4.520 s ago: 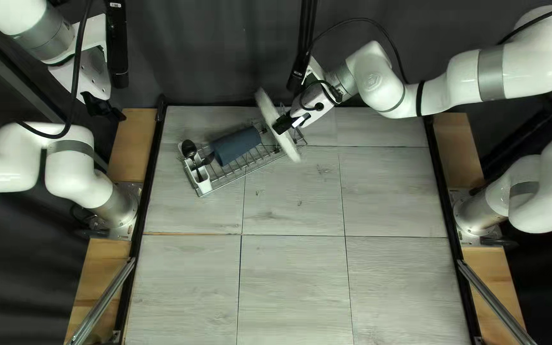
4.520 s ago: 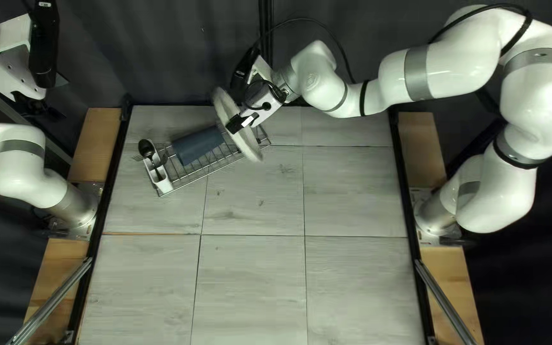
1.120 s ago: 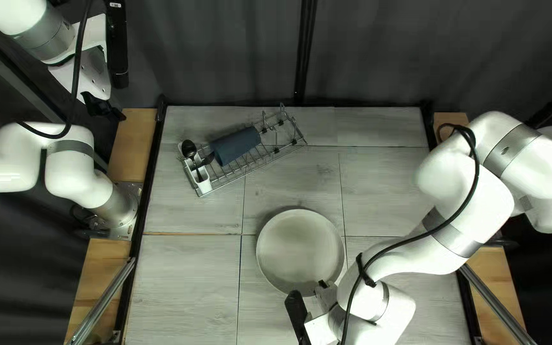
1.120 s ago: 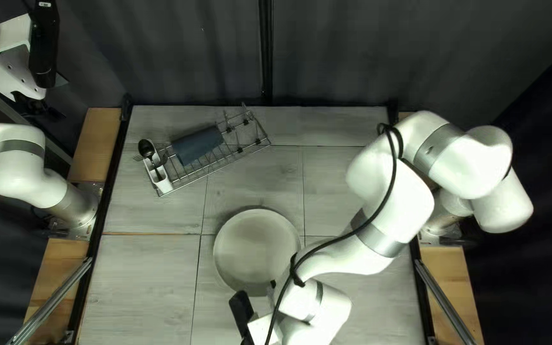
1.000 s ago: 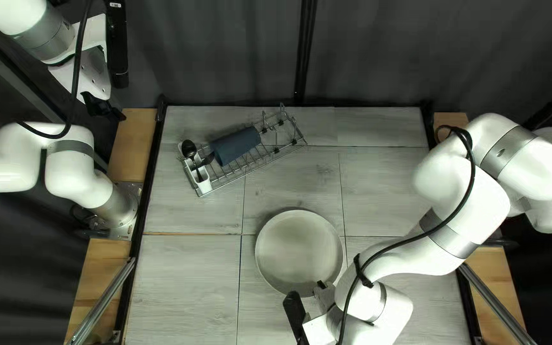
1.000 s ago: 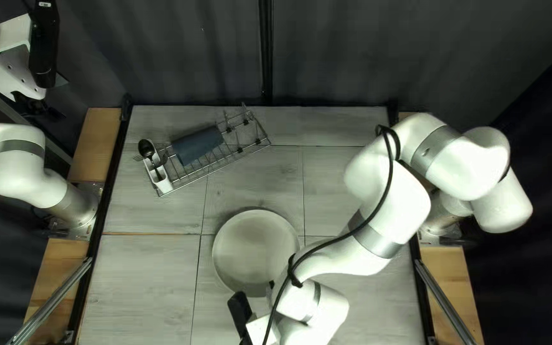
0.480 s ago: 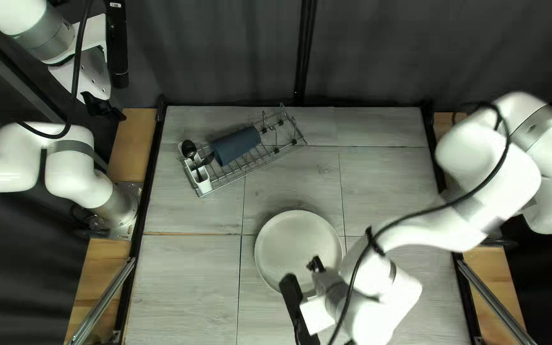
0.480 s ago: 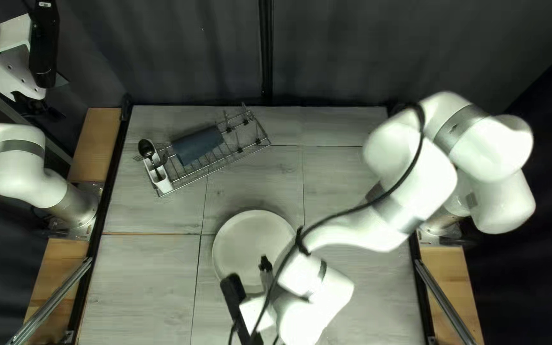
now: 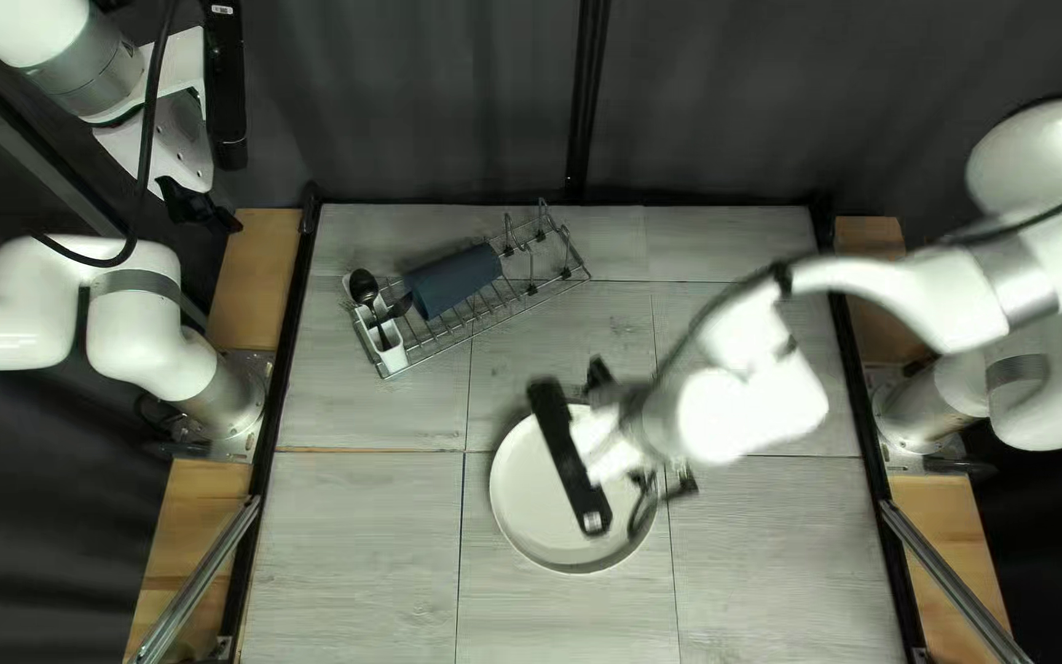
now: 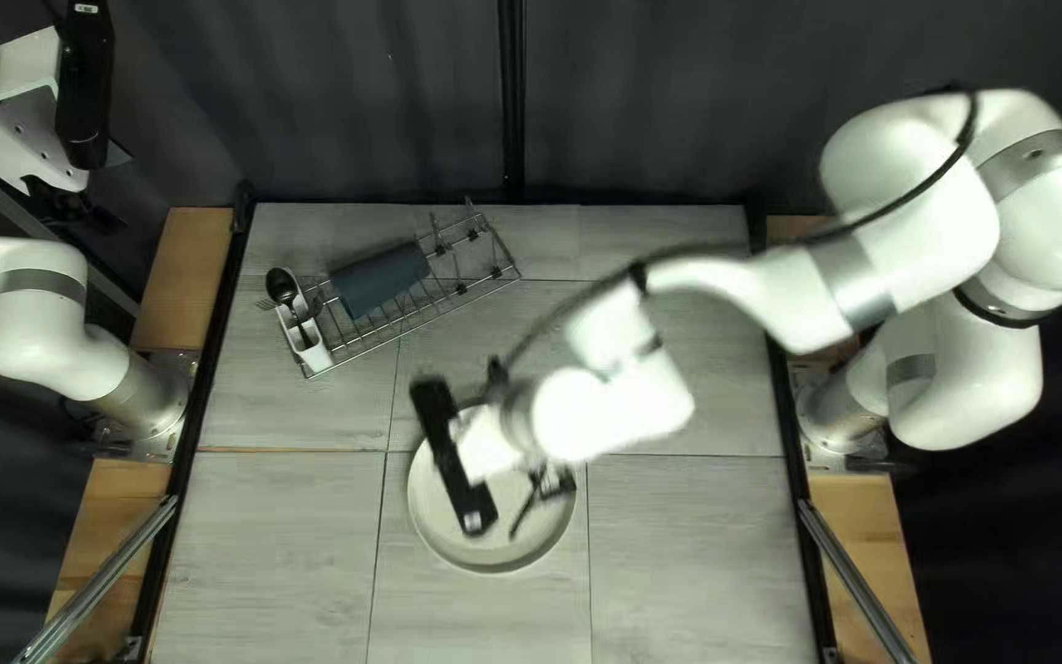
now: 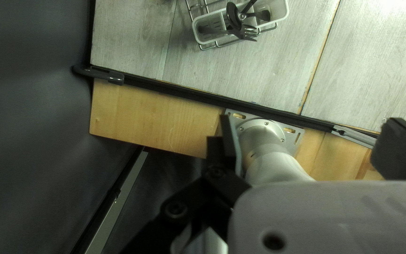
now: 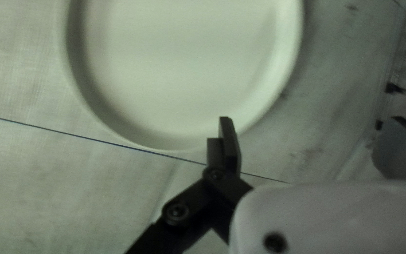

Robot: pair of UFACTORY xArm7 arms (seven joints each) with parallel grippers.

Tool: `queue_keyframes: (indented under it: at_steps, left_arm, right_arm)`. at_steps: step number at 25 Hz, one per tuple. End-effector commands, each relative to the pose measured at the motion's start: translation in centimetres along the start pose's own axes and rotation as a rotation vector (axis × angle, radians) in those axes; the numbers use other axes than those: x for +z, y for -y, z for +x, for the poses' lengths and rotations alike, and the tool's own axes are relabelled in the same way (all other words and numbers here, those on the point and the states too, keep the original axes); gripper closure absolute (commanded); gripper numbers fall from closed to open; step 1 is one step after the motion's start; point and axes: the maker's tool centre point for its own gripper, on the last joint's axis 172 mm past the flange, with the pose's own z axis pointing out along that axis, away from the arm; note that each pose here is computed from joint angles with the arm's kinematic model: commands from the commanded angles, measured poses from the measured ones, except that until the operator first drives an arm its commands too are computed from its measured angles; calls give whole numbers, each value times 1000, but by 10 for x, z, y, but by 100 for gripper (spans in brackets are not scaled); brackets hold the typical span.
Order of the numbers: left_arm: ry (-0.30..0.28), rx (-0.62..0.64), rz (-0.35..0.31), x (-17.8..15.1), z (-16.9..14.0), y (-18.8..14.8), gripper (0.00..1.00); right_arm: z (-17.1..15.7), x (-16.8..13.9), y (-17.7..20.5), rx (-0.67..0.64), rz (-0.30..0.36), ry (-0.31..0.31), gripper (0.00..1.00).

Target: Pick up and place plate onto table. Place down one fork to the left of the plate. Place spoon and knife to the right of the plate. Place cup above the knife and spoon

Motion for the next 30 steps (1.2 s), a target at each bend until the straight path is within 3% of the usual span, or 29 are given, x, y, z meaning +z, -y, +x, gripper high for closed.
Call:
queue_keyframes:
  at_steps: [1, 6, 10, 14, 18, 23, 30]
  left_arm:
    - [0, 0, 0, 0, 0, 0, 0]
    - [0, 0, 0, 0, 0, 0, 0]
    - [0, 0, 0, 0, 0, 0, 0]
    - [0, 0, 0, 0, 0, 0, 0]
    - [0, 0, 0, 0, 0, 0, 0]
    - [0, 0, 0, 0, 0, 0, 0]
    - [0, 0, 0, 0, 0, 0, 0]
  right_arm:
    - [0, 0, 0, 0, 0, 0, 0]
    - [-8, 5, -9, -23, -1, -7, 0]
    - [-17, 16, -68, -81, 24, -48, 0]
    - [-2, 19, -123, -140, 29, -70, 0]
    - [17, 40, -177, -213, 39, -100, 0]
    - [26, 77, -237, -232, 75, -96, 0]
    - [28, 123, -263, -214, 123, -116, 0]
